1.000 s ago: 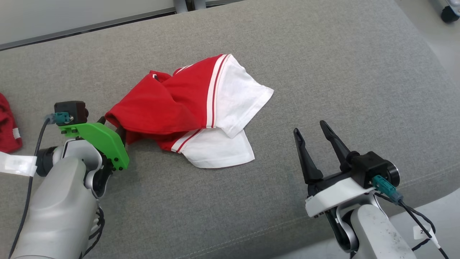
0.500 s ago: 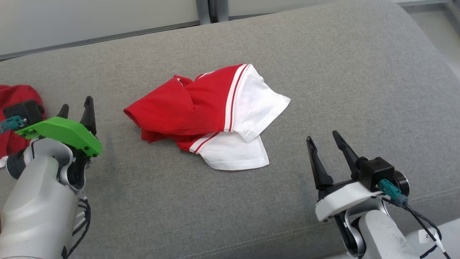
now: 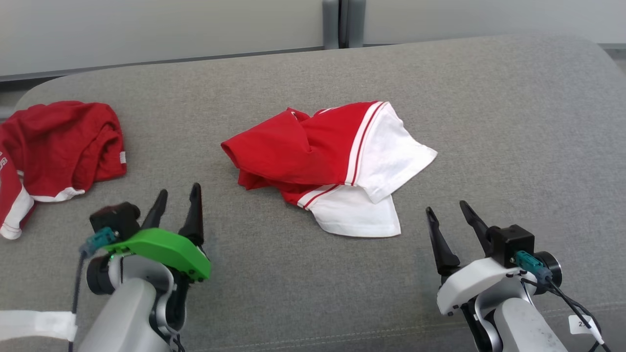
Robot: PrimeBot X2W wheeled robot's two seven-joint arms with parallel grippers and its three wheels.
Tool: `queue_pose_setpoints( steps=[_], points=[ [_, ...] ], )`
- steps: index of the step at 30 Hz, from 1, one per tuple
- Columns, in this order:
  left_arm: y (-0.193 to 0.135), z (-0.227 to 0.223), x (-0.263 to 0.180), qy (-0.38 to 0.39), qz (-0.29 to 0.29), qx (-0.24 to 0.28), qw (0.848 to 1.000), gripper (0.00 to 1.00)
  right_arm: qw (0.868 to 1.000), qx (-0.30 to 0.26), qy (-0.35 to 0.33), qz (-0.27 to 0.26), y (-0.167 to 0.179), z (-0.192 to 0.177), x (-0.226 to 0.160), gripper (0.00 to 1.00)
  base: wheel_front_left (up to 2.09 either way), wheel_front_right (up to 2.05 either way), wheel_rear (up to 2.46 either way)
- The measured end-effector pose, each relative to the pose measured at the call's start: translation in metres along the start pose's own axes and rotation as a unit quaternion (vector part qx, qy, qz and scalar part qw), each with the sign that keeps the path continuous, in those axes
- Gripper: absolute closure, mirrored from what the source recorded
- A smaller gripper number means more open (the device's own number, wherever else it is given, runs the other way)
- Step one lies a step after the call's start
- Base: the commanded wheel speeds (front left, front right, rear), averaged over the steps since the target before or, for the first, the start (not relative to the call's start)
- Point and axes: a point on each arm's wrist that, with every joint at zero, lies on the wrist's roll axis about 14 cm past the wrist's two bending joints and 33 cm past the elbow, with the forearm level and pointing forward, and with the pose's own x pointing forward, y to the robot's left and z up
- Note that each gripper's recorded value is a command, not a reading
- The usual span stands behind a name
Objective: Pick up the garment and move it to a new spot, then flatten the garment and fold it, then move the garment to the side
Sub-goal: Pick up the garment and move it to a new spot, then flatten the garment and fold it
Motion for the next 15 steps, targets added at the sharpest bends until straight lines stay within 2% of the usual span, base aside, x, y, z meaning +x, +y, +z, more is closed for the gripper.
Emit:
queue_pose_setpoints(
  steps=[6,15],
  points=[
    [-0.005,-0.014,-0.031,0.002,0.007,0.015,1.000,0.00,0.999,0.005,0.049,0.012,0.008,-0.023,0.008,0.00,0.00,0.00,0.00],
    [0.009,-0.012,-0.059,-0.006,0.041,0.030,0.999,0.00,0.992,0.018,0.122,0.035,0.024,-0.058,0.028,0.00,0.00,0.00,0.00]
  ],
)
